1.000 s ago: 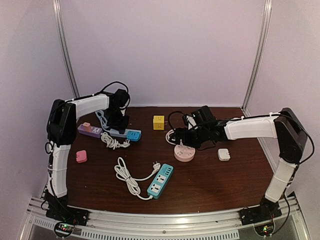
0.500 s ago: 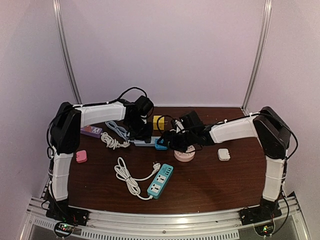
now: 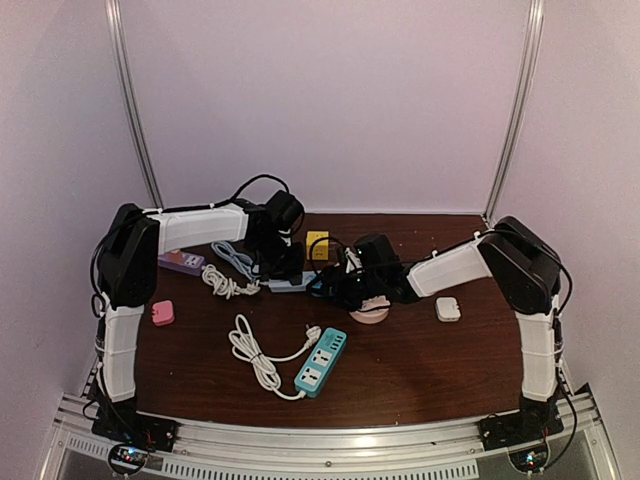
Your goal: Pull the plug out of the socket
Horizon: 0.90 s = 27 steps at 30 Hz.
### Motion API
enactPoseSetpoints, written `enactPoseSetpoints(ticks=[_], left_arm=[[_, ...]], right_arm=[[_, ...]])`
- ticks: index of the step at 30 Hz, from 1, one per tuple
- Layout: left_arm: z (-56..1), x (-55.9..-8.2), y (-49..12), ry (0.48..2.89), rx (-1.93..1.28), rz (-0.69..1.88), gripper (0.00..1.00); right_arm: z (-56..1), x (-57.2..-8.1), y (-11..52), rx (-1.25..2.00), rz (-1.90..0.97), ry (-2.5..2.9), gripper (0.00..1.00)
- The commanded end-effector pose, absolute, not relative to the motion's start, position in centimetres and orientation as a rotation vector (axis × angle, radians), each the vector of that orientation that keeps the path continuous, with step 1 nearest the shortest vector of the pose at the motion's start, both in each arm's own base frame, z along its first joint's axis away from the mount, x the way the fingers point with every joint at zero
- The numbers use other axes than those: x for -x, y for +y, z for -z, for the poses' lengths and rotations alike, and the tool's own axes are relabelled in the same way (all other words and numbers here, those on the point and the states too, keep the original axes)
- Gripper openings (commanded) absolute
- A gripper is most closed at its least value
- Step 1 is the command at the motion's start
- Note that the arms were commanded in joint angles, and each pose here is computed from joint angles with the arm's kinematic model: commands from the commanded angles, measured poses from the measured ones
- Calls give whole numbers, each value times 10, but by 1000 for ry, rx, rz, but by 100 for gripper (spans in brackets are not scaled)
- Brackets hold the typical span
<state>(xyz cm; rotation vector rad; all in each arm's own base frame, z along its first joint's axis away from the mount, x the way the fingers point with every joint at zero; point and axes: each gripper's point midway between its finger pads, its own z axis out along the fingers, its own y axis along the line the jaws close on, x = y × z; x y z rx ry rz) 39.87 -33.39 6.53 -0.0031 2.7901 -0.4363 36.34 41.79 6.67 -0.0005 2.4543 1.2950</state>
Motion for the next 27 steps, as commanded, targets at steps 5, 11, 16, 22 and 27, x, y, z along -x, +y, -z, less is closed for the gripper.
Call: enactPoseSetpoints(ticks=[5, 11, 16, 22, 27], left_arm=[[-36, -376, -323, 2922, 27, 430, 16], [-32, -375, -304, 2942, 60, 405, 16], [-27, -376, -297, 2949, 80, 414, 16], [-18, -377, -297, 2949, 114, 458, 16], [-3, -374, -294, 2971, 148, 447, 16]], right_arm=[[-76, -373, 431, -90, -1460, 2336, 64], [-91, -379, 436, -116, -1527, 2260, 55], [-94, -382, 439, -129, -1558, 2241, 43], [-92, -380, 436, -160, -1590, 2234, 28], [-96, -379, 440, -150, -1651, 2215, 11]])
